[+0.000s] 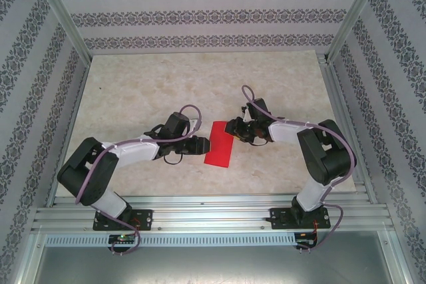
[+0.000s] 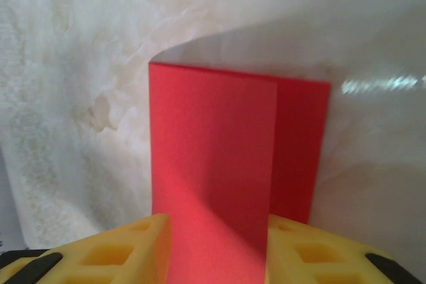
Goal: Fold a paper plane with a square sheet of paper (fold left side to right side)
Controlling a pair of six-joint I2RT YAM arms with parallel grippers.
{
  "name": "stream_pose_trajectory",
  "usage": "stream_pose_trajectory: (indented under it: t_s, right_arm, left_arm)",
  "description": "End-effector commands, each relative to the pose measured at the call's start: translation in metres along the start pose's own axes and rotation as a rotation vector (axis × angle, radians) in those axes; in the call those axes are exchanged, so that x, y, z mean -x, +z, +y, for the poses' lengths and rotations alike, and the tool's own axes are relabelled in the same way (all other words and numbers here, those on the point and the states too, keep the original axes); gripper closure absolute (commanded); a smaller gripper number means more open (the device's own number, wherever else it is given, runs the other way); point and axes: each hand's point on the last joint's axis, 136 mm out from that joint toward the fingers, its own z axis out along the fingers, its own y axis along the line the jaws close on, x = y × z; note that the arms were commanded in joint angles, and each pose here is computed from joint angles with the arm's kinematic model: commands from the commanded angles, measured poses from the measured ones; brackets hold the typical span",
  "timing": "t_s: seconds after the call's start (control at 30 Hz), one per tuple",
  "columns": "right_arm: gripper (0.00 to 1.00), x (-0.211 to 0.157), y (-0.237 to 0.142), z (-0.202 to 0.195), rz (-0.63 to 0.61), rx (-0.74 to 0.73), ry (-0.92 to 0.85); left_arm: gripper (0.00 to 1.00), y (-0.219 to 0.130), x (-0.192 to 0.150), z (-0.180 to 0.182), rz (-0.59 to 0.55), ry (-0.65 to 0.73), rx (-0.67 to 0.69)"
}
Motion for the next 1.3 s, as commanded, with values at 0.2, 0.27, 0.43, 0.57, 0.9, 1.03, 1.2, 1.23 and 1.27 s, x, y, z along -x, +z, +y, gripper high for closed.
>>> stream_pose_trajectory:
  t_s: [0.2, 0.27, 0.43, 0.57, 0.9, 1.03, 1.2, 1.23, 1.27]
  right_arm:
    - [0.61, -0.027, -0.006, 0.019, 0.013, 0.038, 0.029]
    - [0.61, -0.034, -0.009, 0.014, 0.017, 0.021, 0.045]
    - [0.65, -0.048, -0.016, 0.006, 0.042, -0.013, 0.093]
    - [0.70, -0.056, -0.019, 0.006, 0.088, -0.026, 0.135]
    - [0.82, -0.064, -0.020, 0.004, 0.132, -0.055, 0.170]
    - [0.85, -0.061, -0.020, 0.006, 0.132, -0.055, 0.167]
    - [0.87, -0.061, -0.020, 0.010, 0.142, -0.048, 0.168]
    - [0.87, -0.061, -0.020, 0.011, 0.144, -0.045, 0.166]
    - [0.87, -0.061, -0.020, 0.011, 0.147, -0.048, 0.166]
  left_arm:
    - [0.45, -0.016, -0.009, -0.029, -0.058, 0.276, -0.008]
    - [0.44, -0.018, -0.015, -0.034, -0.058, 0.327, -0.004]
    - [0.40, -0.018, -0.033, -0.047, -0.038, 0.419, -0.012]
    - [0.37, -0.013, -0.049, -0.057, -0.005, 0.503, -0.004]
    - [0.33, 0.012, -0.061, -0.060, 0.040, 0.628, 0.104]
    - [0.32, 0.022, -0.061, -0.057, 0.061, 0.670, 0.172]
    - [0.30, 0.033, -0.062, -0.062, 0.070, 0.718, 0.205]
    - [0.30, 0.035, -0.063, -0.063, 0.075, 0.730, 0.212]
    - [0.30, 0.037, -0.063, -0.063, 0.080, 0.739, 0.219]
